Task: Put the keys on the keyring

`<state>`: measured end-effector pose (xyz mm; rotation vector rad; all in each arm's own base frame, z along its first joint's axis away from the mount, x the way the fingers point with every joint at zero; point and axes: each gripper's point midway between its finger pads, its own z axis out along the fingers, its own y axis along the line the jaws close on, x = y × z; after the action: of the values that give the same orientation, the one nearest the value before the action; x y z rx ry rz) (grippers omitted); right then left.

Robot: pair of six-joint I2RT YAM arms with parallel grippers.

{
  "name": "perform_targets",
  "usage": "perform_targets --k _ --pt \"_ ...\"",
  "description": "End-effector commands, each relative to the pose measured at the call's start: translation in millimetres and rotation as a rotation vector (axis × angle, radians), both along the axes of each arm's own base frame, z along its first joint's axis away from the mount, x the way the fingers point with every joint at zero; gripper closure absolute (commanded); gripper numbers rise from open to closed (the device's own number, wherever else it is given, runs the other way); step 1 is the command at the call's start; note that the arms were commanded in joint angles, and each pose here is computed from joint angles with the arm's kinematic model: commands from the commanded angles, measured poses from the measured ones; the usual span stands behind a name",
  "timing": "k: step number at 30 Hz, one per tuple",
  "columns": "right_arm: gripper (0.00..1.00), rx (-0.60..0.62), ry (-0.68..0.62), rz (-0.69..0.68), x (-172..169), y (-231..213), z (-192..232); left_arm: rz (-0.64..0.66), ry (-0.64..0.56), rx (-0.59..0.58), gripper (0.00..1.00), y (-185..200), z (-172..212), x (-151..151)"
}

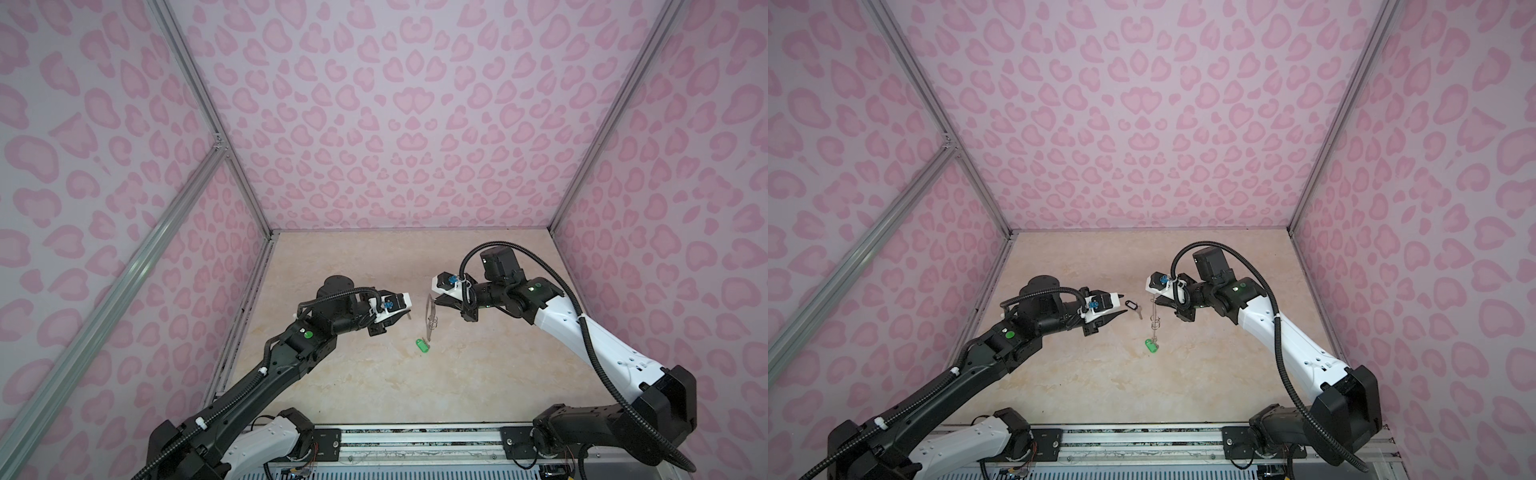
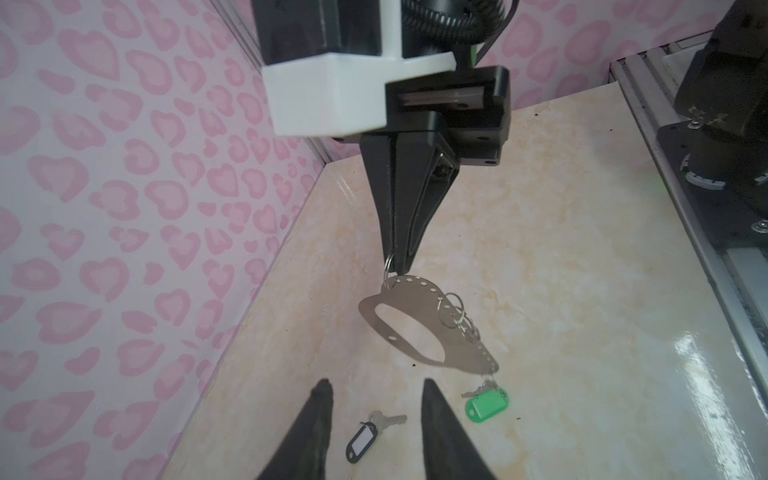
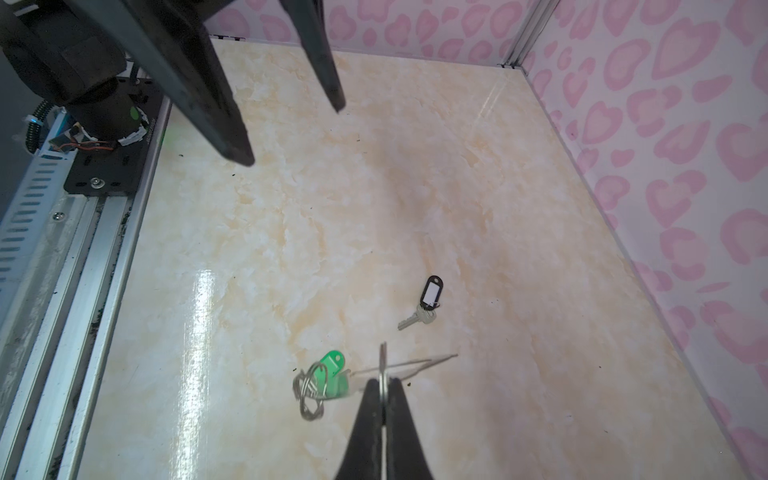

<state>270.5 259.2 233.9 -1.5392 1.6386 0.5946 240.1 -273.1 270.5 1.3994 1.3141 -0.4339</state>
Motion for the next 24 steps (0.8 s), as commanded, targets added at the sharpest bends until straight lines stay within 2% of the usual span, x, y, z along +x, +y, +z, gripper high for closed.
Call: perform_targets --k 1,9,11,18,24 --pt "1.00 0.048 -0.028 0.048 -6 6 7 -0.043 -0.083 -0.030 0.63 -12 17 1" --pt "1.00 0.084 0.042 0.108 -22 11 6 -0.059 -0.071 0.003 0.62 -30 9 -2" --pt "1.00 0.092 0.056 0.118 -24 12 7 -0.057 -0.068 0.011 0.67 -33 6 -2" --pt "1.00 0.114 0.068 0.147 -29 16 9 0.008 -0.056 0.023 0.70 -37 7 8" --pt "1.00 0.125 0.070 0.153 -31 17 10 -0.004 -0.044 0.030 0.71 -41 4 5"
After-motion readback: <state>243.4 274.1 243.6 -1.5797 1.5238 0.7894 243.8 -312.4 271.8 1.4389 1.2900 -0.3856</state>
